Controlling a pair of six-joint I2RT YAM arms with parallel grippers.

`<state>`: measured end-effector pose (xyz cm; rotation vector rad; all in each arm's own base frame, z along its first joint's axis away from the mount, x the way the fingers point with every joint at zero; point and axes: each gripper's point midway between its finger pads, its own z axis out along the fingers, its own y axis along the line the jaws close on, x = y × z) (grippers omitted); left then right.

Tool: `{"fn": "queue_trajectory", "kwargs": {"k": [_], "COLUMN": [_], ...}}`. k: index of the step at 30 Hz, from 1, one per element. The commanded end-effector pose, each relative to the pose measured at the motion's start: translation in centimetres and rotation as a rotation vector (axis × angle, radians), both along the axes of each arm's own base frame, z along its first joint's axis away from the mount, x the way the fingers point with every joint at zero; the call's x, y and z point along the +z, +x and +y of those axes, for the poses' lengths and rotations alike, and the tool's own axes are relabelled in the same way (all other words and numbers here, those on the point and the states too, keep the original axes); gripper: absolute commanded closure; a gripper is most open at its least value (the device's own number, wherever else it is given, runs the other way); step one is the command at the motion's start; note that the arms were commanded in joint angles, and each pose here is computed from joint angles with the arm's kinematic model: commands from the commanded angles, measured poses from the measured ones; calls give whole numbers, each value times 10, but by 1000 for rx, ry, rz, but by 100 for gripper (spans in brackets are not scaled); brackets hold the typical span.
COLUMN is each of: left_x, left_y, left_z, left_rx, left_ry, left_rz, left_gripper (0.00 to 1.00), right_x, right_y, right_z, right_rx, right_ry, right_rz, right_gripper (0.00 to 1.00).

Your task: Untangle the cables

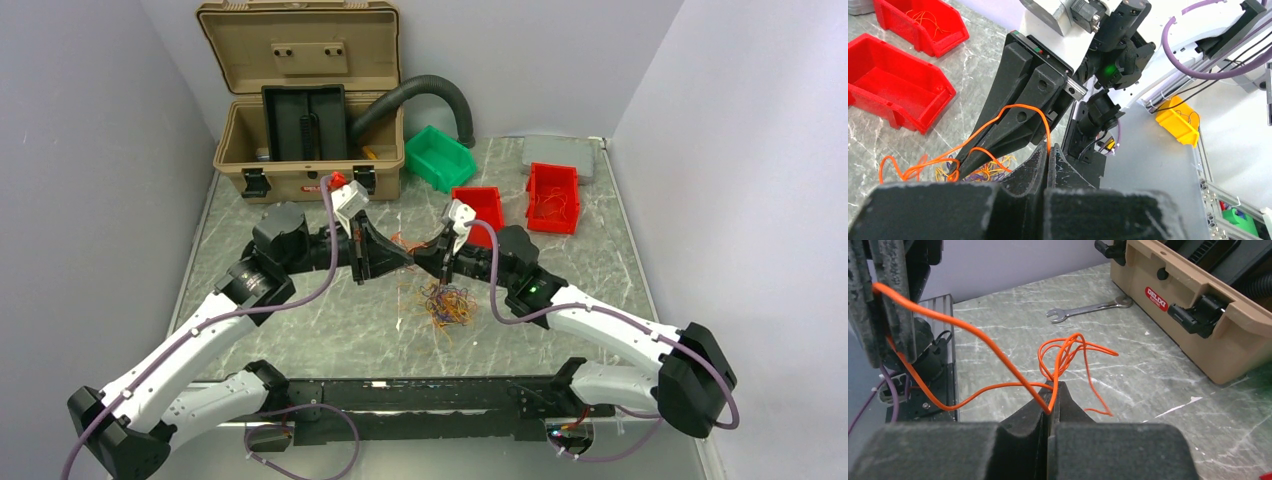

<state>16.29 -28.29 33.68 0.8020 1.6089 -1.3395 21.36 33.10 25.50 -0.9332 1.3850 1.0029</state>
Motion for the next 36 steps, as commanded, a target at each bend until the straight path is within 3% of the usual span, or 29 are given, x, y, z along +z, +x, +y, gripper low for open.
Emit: {"fn": "queue_trajectory", "kwargs": {"k": [1, 3, 5, 7, 8, 15, 19, 23, 28, 36], "left_x": [26, 23, 18, 14, 12, -10, -25, -46, -66, -90], "left_y": [10, 16, 25, 34, 37, 58, 67, 70, 69, 66], "left_z": [4, 6, 10, 17, 19, 29, 36, 37, 24, 6], "left_rx": [54, 86, 144, 205, 231, 351, 417, 420, 370, 320], "left_ry": [-61, -50, -39, -33, -30, 61, 98, 155, 123, 141], "left_rz": [-37, -24, -4, 15, 24, 78, 86, 113, 150, 200], "left_gripper": [94, 87, 55, 5, 1, 1, 0, 1, 1, 1], "right_x": [28, 22, 15, 7, 5, -14, -21, -19, -7, -27], "right_y": [5, 12, 14, 20, 24, 76, 112, 149, 196, 271], "right_z": [-5, -14, -22, -32, -38, -94, -150, -211, -265, -332], "right_rx": [-55, -126, -173, -237, -273, -507, -749, -1054, -1380, -1436], "right_ry": [78, 80, 75, 68, 76, 59, 61, 31, -20, -24], "right_rz": [-27, 3, 30, 74, 118, 466, 563, 524, 386, 437], "right_gripper": [100, 100, 100, 100, 100, 100, 100, 100, 100, 100]}}
